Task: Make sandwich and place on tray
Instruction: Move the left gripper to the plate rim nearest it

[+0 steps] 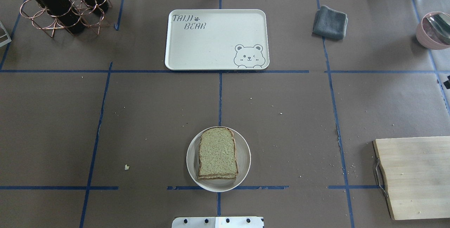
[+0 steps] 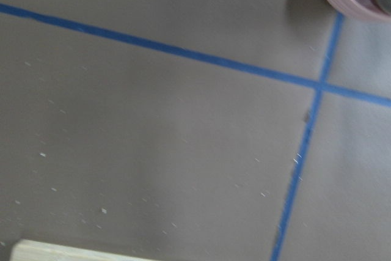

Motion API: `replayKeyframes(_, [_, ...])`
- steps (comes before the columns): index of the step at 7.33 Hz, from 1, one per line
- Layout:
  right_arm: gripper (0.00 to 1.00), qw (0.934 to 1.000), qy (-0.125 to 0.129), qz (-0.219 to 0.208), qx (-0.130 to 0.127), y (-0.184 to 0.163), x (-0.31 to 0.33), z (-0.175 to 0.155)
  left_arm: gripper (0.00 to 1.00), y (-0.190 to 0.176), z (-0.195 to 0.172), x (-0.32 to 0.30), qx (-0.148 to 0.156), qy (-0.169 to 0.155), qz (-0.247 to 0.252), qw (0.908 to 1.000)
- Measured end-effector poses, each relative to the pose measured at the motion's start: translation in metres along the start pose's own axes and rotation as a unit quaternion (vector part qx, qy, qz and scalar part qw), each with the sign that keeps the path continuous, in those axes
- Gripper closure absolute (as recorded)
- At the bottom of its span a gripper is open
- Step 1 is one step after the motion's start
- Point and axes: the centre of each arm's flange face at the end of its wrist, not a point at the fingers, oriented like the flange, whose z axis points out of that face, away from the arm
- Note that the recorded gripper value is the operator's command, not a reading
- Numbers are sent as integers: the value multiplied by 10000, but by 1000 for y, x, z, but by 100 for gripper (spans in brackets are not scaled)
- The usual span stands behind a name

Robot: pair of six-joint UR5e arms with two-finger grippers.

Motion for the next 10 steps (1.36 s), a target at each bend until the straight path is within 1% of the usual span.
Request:
replayKeyframes(1, [0,9995,21,314,-67,38,45,2,0,-17,-1,11,439,3,397,9982])
replayKeyframes(2, [0,9987,29,502,-84,67,75,2,0,-33,-1,26,833,102,507,9952])
replayKeyframes(3, [0,9982,29,590,-94,86,93,2,0,-46,6,48,979,397,231,9941])
replayKeyframes(4, [0,9979,28,638,-107,95,101,3,0,-56,20,84,946,818,-140,9920])
replayKeyframes(5, [0,9976,31,674,-124,99,105,5,0,-64,34,130,905,1236,-242,9879])
replayKeyframes(6, [0,9974,43,707,-141,100,107,6,0,-66,50,186,827,1698,-80,9820])
replayKeyframes(7, [0,9972,48,728,-148,100,109,8,0,-65,67,239,628,2071,-130,9762])
replayKeyframes(8, [0,9972,48,737,-140,99,109,7,0,-62,79,288,436,2274,-403,9720])
replayKeyframes(9, [0,9972,45,738,-133,98,109,7,0,-57,91,331,314,2315,-755,9694])
replayKeyframes(10, [0,9971,44,745,-141,98,109,8,0,-49,103,366,224,2289,-1091,9671])
